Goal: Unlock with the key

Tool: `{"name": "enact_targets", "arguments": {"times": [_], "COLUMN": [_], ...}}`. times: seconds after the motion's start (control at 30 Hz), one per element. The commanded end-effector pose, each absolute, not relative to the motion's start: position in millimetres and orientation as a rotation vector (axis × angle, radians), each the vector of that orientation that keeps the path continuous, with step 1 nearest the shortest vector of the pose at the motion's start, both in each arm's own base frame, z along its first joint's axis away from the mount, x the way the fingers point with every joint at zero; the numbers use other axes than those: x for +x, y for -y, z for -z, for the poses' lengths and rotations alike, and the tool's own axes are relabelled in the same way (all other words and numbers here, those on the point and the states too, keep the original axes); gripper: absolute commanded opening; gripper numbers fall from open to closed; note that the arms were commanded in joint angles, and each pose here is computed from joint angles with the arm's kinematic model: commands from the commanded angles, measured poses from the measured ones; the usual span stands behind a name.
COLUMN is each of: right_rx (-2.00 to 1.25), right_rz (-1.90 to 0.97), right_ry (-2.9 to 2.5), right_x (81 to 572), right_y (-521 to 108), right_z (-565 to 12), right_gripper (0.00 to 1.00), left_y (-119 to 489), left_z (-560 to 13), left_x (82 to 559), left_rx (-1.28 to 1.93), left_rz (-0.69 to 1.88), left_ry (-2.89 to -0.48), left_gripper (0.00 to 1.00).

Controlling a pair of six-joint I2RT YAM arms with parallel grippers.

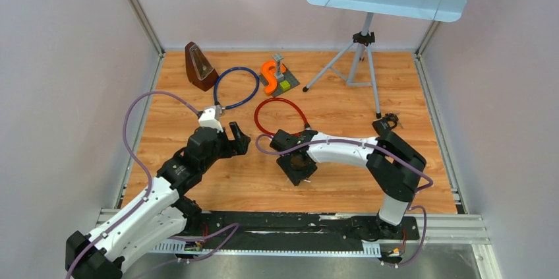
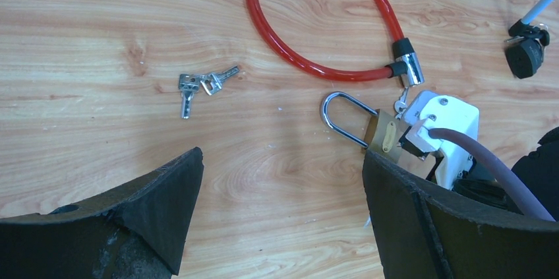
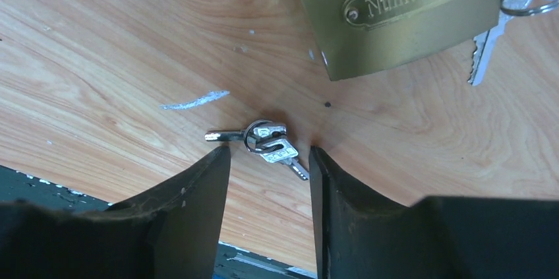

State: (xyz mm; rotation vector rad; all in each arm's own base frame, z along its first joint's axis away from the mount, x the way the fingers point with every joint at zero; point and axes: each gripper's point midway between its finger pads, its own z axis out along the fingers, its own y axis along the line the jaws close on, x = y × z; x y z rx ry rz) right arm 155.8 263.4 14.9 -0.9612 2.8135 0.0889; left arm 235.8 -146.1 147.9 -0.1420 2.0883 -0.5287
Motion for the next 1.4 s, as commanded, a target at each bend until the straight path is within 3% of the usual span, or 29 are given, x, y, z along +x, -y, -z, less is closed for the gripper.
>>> {"name": "enact_targets", "arguments": {"times": [0.0, 0.07, 0.2, 0.33, 0.9, 1.37], "right_rx": [-1.011, -1.004, -0.975, -0.923, -0.661, -0.611], "right_rz": [-0.06, -0.06, -0.134, -0.208, -0.533, -0.511], "right_ry": [-2.817, -2.799, -2.73, -2.644, -2.372, -2.352], "right_x": [155.1, 157.9, 167.7, 180.4, 225.1, 257.7], "right_y": [-257.6, -258.2, -270.0, -279.8, -288.0, -315.9], "right_z": [3.5, 3.1, -11.1, -28.7, -101.8, -103.4], "right_gripper": [0.44, 0.37, 0.15, 0.01, 0.0, 0.0], "left_y": [152.8, 153.2, 156.5, 162.7, 213.0, 200.6], "left_z": [-168.8, -169.6, -171.9, -174.3, -182.9, -183.3], "left_x": [242.8, 243.0, 243.4, 243.8, 242.5, 242.6], "left_rx": [-0.125, -0.125, -0.114, -0.1, 0.013, -0.024], "left_rz": [0.567, 0.571, 0.586, 0.618, 0.88, 0.813], "left_ry": [-2.025, -2.023, -2.018, -2.017, -2.024, -2.04], "left_gripper": [0.96, 0.96, 0.96, 0.96, 0.96, 0.97]}}
